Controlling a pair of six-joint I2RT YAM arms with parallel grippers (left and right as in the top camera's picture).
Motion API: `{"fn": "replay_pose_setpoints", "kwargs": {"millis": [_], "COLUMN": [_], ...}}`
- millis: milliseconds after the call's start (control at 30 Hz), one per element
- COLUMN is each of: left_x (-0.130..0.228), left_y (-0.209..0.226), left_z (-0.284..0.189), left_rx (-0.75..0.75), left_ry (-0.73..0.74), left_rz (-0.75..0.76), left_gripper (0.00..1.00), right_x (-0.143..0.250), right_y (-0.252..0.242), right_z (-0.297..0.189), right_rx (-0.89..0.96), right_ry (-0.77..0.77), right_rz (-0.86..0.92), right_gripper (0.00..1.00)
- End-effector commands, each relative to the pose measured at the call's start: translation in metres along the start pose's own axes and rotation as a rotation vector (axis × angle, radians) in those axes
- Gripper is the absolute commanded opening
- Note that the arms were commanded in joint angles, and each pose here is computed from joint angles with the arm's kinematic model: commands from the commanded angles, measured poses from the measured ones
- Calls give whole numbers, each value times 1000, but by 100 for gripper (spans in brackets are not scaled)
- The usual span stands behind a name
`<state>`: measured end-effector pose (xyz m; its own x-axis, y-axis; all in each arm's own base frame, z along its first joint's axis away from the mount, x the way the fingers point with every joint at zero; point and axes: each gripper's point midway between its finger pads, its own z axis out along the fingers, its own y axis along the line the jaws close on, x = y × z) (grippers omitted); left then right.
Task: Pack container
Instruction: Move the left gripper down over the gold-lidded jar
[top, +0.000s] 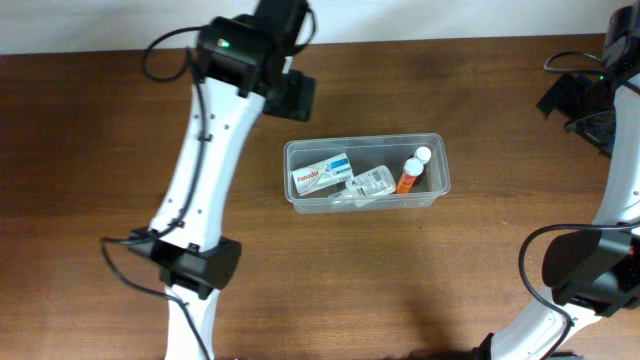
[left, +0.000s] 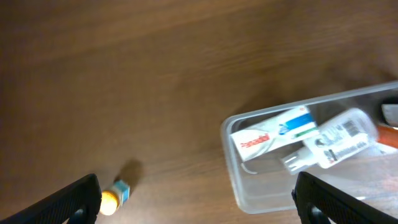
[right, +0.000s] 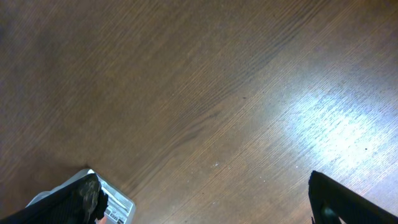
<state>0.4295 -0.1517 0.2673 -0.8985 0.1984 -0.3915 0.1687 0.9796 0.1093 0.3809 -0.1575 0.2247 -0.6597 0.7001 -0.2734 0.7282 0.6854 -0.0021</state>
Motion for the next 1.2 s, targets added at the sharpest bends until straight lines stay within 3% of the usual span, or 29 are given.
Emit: {"fn": "replay_pose_setpoints", "kwargs": {"millis": [0,233,467,633,1167], "left_x": [14,75,126,150,186], "left_y": [30,101,141,147,136], "left_z": [-18,-10,-3,20,121], "left_rx": [-9,-94,-119,-121,7], "left_ry": [12,186,313,409,444], "left_rz": [-94,-318,-455,-488,-583], "left_gripper": [99,99,99,99,99], "right_x": [-4,-4,-4,-4,-4], "right_y": [-3,-3,-3,-3,-3], "right_z": [-9,-9,-9,-9,-9], "right_rx": [-1,-1,-2,-1,-1], "right_ry": [-31,-31,-31,-31,-31], "right_rz": [11,10,11,10,11], "right_gripper": [98,98,99,98,98]}}
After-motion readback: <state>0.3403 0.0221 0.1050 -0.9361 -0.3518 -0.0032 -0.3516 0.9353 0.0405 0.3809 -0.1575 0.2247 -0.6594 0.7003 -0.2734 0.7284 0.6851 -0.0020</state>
